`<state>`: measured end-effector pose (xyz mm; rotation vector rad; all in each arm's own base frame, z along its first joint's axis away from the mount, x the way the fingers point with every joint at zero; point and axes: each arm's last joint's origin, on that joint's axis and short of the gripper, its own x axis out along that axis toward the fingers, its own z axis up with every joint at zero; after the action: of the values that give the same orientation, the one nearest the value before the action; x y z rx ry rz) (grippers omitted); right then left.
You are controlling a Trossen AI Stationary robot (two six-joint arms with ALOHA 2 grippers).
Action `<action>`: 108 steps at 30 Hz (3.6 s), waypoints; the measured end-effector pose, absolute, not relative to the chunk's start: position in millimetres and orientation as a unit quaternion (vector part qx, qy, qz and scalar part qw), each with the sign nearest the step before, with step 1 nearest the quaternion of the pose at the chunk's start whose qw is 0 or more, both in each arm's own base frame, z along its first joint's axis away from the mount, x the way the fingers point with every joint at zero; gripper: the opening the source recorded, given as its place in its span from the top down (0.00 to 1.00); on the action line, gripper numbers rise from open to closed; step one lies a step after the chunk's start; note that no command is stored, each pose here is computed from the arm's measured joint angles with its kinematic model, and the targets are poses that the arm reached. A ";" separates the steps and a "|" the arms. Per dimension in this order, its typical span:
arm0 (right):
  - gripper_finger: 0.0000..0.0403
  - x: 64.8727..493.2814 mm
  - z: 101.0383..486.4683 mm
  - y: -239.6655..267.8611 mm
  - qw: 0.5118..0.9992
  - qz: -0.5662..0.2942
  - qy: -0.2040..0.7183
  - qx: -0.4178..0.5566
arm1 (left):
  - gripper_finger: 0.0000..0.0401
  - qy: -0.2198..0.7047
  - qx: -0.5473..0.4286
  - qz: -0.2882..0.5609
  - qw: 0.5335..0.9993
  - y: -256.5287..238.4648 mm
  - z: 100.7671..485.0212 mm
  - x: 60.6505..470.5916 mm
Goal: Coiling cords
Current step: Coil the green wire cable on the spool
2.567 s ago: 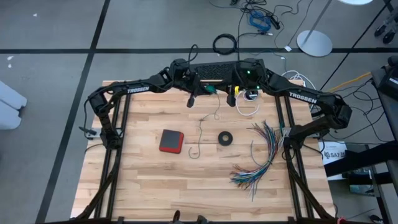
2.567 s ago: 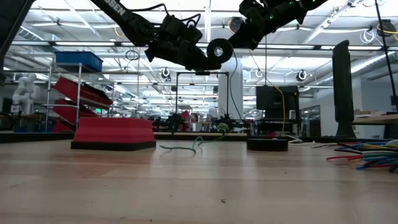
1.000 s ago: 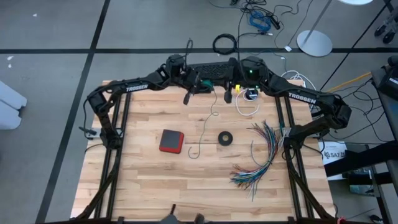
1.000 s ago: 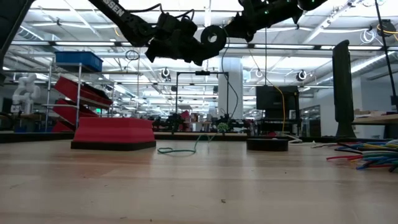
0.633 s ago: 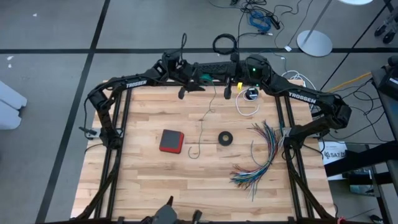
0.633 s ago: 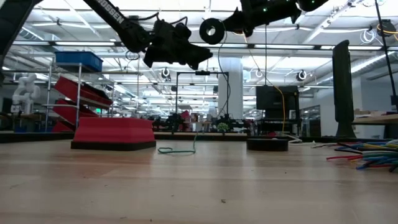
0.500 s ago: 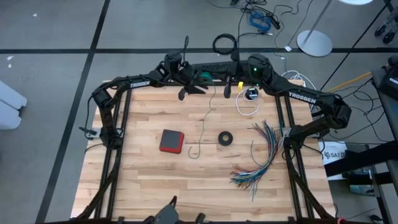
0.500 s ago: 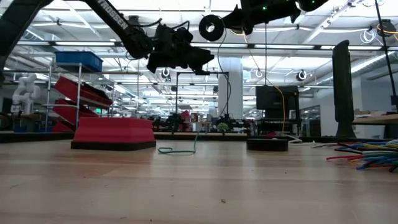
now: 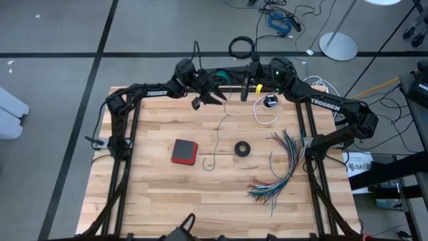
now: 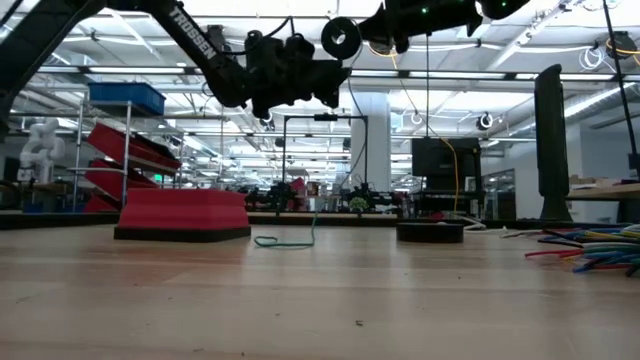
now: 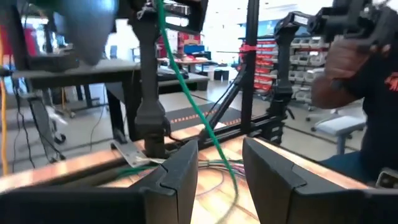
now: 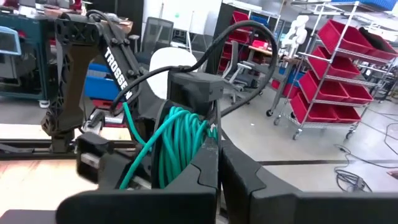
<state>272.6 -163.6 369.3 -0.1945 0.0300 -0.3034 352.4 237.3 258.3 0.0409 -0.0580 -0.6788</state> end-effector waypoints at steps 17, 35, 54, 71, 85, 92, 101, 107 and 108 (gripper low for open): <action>1.00 272.6 369.5 -163.5 0.983 -0.151 0.015 -0.101 | 0.66 -0.003 -0.060 -0.317 0.947 218.2 254.9 368.3; 1.00 272.8 369.0 -162.5 0.985 -0.144 0.019 -0.098 | 0.82 0.002 -0.062 -0.280 0.958 228.3 248.9 365.3; 1.00 272.6 368.4 -162.9 0.984 -0.145 0.022 -0.097 | 0.99 -0.011 -0.015 -0.162 0.987 253.0 246.6 354.6; 1.00 264.7 336.1 -166.1 0.945 -0.214 0.212 -0.125 | 1.00 0.003 -0.087 -0.119 0.989 288.8 244.8 325.6; 1.00 273.0 311.8 -168.2 0.898 -0.262 0.313 -0.162 | 1.00 0.018 -0.128 -0.130 0.983 279.1 243.0 334.3; 1.00 280.6 306.3 -165.2 0.890 -0.266 0.324 -0.179 | 1.00 0.034 -0.149 -0.129 0.980 278.9 239.0 334.2; 1.00 288.2 301.0 -169.5 0.887 -0.295 0.314 -0.168 | 0.96 0.034 -0.206 -0.103 0.973 278.5 240.2 336.3; 1.00 299.1 292.3 -176.4 0.882 -0.320 0.301 -0.171 | 0.81 0.024 -0.227 -0.090 0.969 272.1 242.7 343.0; 1.00 300.2 291.6 -177.1 0.882 -0.322 0.299 -0.171 | 0.79 0.020 -0.230 -0.091 0.969 271.5 244.1 343.6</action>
<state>300.2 -177.1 291.6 -0.3556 0.6232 -0.6714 343.6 271.5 244.1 -0.4643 0.0397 -0.1833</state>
